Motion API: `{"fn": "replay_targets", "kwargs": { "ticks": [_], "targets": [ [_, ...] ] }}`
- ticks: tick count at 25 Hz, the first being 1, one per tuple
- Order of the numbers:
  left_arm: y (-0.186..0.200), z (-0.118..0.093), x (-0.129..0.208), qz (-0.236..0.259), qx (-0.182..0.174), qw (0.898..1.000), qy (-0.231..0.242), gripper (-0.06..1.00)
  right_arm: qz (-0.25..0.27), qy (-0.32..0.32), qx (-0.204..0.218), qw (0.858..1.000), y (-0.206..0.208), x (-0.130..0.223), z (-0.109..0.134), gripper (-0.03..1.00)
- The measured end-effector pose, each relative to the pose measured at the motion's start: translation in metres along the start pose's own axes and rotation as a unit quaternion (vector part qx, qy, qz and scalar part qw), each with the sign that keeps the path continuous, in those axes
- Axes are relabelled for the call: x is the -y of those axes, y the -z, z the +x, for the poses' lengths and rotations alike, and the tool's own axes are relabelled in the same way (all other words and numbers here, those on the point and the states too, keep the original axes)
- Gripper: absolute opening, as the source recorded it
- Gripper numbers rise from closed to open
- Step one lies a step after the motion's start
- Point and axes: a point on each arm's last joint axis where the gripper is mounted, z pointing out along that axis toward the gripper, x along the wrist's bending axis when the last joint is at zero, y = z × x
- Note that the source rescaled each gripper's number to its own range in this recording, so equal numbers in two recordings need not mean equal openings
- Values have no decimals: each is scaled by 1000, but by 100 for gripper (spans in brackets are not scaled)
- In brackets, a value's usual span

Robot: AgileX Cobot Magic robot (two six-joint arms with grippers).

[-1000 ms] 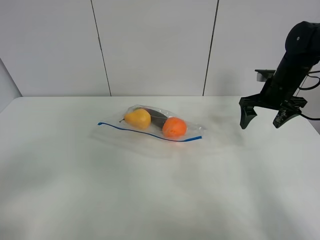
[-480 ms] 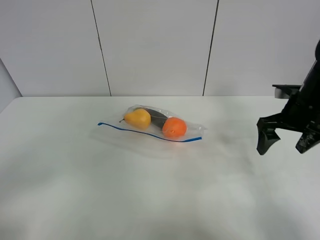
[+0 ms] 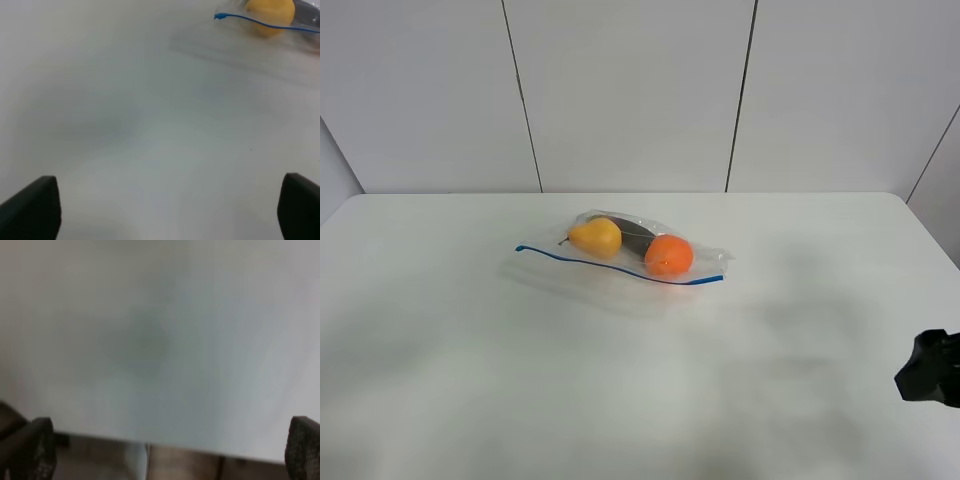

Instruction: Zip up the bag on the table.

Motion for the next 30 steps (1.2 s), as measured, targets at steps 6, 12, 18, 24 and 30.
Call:
{"fn": "replay_targets", "kwargs": {
  "ticks": [6,12,18,24,30],
  "targets": [
    [0,0,0,0,0,1000,0,100,-141,7,8,990,25,49,4,99],
    [0,0,0,0,0,1000,0,100,-259,13,15,966,50,79,6,99],
    [0,0,0,0,0,1000,0,100,-360,18,20,933,65,108,9,99],
    [0,0,0,0,0,1000,0,100,-368,19,24,929,66,112,8,99],
    [0,0,0,0,0,1000,0,100,-366,18,25,930,65,112,8,99]
  ]
}}
